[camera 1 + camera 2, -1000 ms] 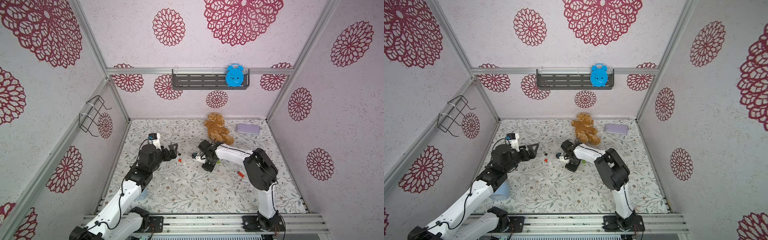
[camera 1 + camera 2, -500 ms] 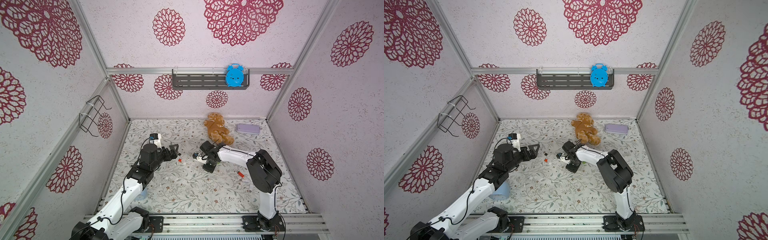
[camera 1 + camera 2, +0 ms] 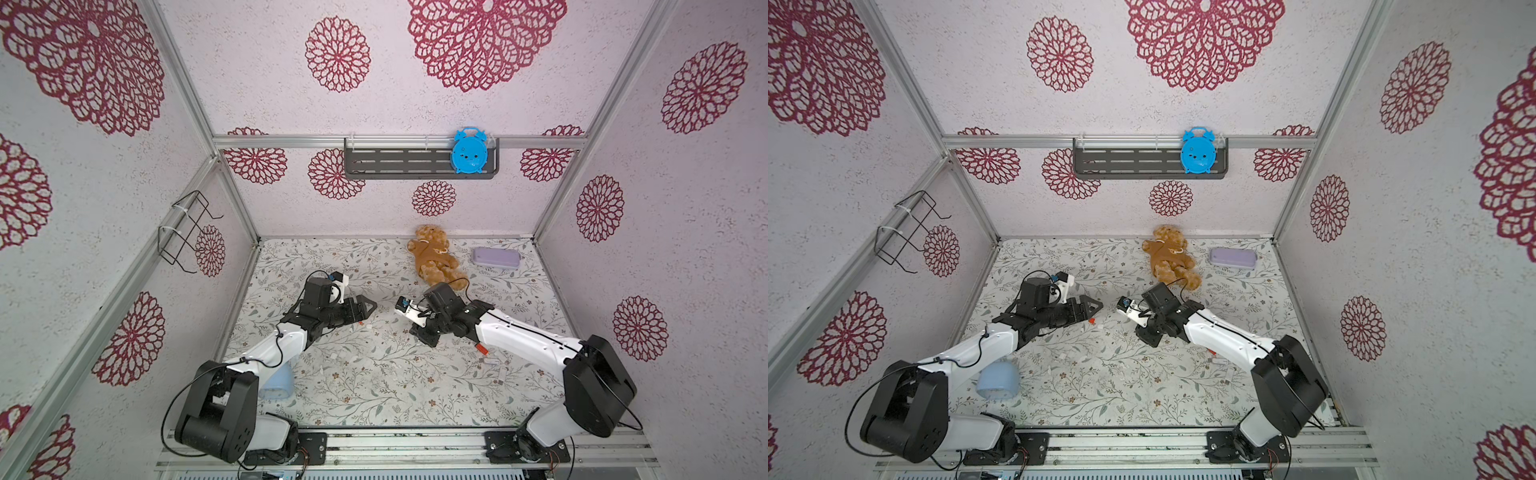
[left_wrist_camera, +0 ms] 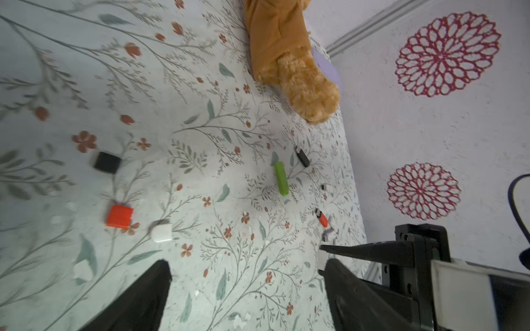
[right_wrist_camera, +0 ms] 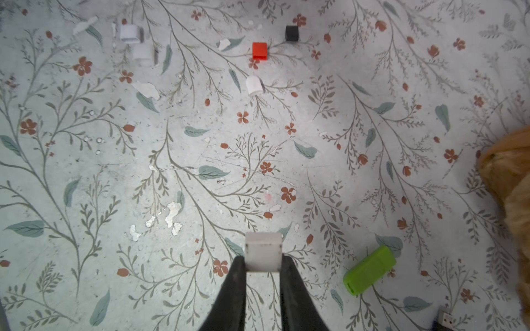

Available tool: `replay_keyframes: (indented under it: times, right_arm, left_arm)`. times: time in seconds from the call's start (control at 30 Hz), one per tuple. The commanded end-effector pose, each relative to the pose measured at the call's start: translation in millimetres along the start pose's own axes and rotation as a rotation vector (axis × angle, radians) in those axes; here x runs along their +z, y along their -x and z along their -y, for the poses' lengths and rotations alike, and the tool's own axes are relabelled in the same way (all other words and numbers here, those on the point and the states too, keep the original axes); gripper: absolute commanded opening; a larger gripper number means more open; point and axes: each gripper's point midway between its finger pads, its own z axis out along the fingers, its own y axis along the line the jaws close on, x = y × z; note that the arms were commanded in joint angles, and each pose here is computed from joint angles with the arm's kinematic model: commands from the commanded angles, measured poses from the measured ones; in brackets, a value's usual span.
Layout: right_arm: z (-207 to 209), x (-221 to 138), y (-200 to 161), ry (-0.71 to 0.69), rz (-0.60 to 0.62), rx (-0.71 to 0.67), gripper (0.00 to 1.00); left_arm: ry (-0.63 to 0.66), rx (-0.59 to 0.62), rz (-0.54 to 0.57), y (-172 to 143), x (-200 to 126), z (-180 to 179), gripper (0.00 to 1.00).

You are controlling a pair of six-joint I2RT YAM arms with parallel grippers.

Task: Close the usb drive cover
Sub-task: Pick up the cover from the center of the board.

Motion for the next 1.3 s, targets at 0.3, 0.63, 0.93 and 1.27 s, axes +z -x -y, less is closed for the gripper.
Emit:
replay_keyframes:
  times: [0.3, 0.63, 0.93, 1.27]
  right_arm:
    - [3.1, -31.0, 39.9, -0.072, 0.190, -0.065, 0.22]
    - [9.6, -32.5, 46.6, -0.110, 0.216, -0.056, 0.22]
    - [10.1, -34.2, 52.2, -0.111, 0.241, -0.054, 0.22]
    - [9.6, -33.5, 51.9, -0.107, 0.241, -0.053, 0.22]
  left_arm:
    - [-0.326, 0.090, -0.240, -29.0, 32.5, 76.9, 0.74]
    - [-0.389, 0.091, -0.306, -41.4, 38.9, 89.0, 0.53]
    - [-0.386, 0.089, -0.313, -40.8, 43.0, 89.6, 0.43]
    - [-0.382, 0.086, -0.317, -40.1, 44.5, 89.0, 0.30]
